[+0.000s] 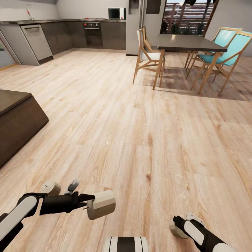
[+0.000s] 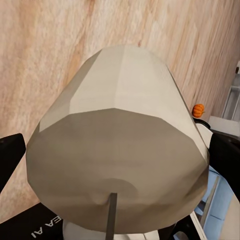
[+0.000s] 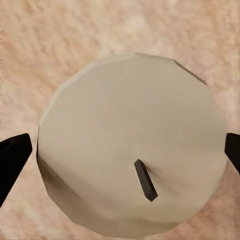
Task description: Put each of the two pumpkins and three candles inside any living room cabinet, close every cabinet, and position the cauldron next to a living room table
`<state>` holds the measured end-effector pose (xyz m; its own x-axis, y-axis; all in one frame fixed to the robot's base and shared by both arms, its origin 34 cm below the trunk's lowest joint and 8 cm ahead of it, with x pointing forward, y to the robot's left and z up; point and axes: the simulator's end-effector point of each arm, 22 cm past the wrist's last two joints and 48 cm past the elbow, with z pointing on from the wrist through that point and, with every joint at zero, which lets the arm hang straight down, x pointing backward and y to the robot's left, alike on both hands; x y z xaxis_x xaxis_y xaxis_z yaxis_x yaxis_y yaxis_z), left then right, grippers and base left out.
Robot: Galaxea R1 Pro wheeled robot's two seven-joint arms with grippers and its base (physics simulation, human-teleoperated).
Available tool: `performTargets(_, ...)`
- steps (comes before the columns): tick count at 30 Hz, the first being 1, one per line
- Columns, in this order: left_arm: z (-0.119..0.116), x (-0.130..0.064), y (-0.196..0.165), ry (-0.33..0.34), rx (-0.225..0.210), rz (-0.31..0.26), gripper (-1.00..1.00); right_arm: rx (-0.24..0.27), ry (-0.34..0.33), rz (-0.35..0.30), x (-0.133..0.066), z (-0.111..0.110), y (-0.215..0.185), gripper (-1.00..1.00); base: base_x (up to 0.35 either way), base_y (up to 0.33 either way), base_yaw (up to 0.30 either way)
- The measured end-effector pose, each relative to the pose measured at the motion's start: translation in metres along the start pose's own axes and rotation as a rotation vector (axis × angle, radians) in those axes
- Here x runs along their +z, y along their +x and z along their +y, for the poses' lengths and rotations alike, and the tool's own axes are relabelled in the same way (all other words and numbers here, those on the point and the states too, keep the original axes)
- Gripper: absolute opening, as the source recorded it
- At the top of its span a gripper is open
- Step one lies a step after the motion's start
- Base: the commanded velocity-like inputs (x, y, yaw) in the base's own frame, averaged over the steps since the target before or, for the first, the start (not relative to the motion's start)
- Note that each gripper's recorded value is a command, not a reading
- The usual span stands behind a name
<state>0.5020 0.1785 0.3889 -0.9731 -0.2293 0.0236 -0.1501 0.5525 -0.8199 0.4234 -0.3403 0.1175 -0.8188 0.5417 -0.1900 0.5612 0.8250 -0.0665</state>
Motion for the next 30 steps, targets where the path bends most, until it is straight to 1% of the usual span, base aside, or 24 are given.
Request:
performTargets(6, 0.000, 0.000, 0.000, 0.000, 0.000, 0.000, -1.00, -0.001, 0.000, 0.000, 0.000, 0.000, 0.000, -1.00, 0.000, 0.000, 0.000)
performTargets(8, -0.004, -0.002, -0.001, 0.003, 0.006, -0.005, -1.00, 0.003, -0.006, -0.007, -0.003, 0.002, -0.003, -1.00, 0.000, 0.000, 0.000)
performTargets(19, -0.002, -0.002, -0.001, 0.001, 0.005, -0.004, -1.00, 0.004, -0.006, -0.006, -0.003, 0.002, -0.003, -1.00, 0.000, 0.000, 0.000)
performTargets(30, -0.020, -0.012, -0.005, 0.013, 0.042, -0.030, -1.00, 0.010, -0.035, -0.049, -0.018, 0.012, -0.022, -1.00, 0.000, 0.000, 0.000)
